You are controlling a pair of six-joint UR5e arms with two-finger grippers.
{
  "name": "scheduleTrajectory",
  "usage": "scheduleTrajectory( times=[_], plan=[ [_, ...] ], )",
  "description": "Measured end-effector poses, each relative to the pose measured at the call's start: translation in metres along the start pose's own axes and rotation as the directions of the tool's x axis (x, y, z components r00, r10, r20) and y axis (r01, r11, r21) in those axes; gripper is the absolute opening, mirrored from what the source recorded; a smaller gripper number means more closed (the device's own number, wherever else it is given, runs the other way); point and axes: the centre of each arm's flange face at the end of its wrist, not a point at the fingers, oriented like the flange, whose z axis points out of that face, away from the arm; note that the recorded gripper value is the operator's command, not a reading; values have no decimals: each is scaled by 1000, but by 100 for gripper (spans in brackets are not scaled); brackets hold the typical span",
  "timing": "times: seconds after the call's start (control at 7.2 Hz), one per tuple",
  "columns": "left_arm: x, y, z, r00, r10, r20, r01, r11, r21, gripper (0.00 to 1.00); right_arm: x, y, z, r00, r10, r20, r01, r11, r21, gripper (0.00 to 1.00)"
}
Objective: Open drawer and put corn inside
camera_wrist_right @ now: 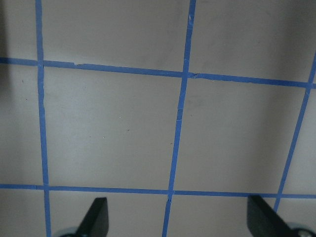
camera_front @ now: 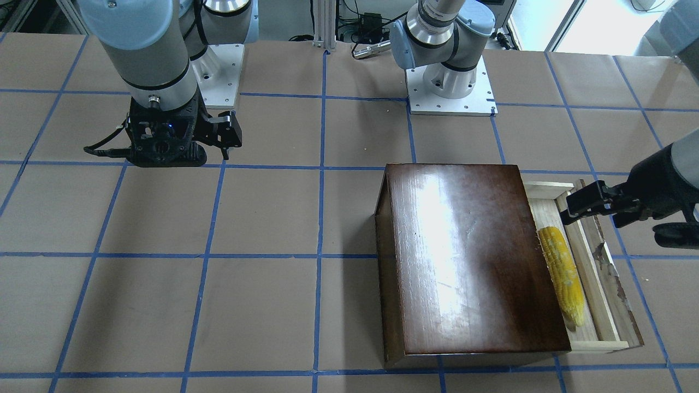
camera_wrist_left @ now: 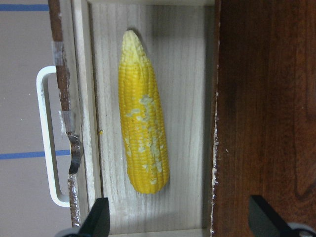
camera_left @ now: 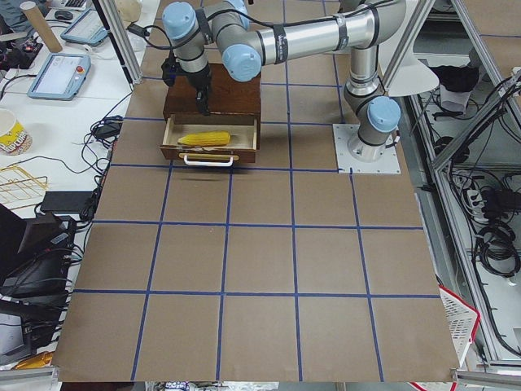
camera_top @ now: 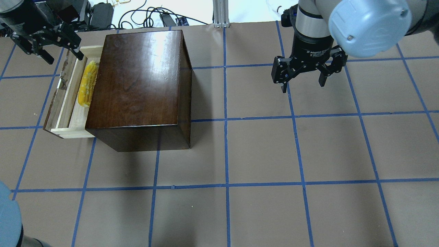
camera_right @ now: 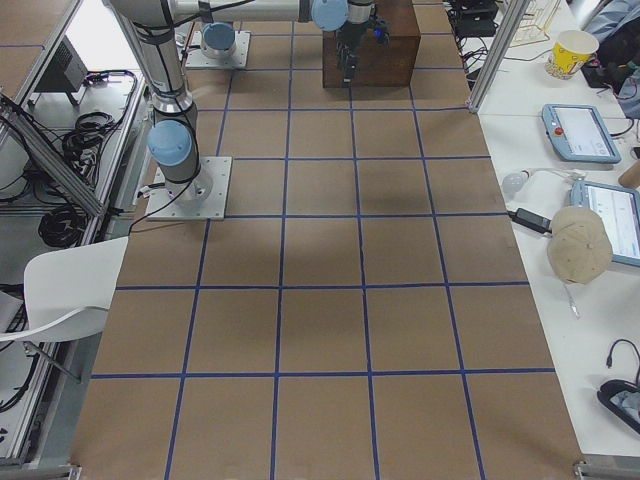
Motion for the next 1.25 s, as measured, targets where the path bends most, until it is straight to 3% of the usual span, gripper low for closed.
scheduleTrajectory(
  times=[0.42, 0.83, 1.25],
  plan=[
    [81, 23, -11, 997, 65, 37, -65, 998, 8, 100, 0, 0, 0, 1000, 0, 0, 0, 1000, 0, 100],
    [130, 56, 11, 998, 61, 35, -60, 998, -19, 100, 0, 0, 0, 1000, 0, 0, 0, 1000, 0, 100],
    [164, 80, 34, 995, 84, 45, -84, 996, -3, 100, 0, 0, 0, 1000, 0, 0, 0, 1000, 0, 100]
  ],
)
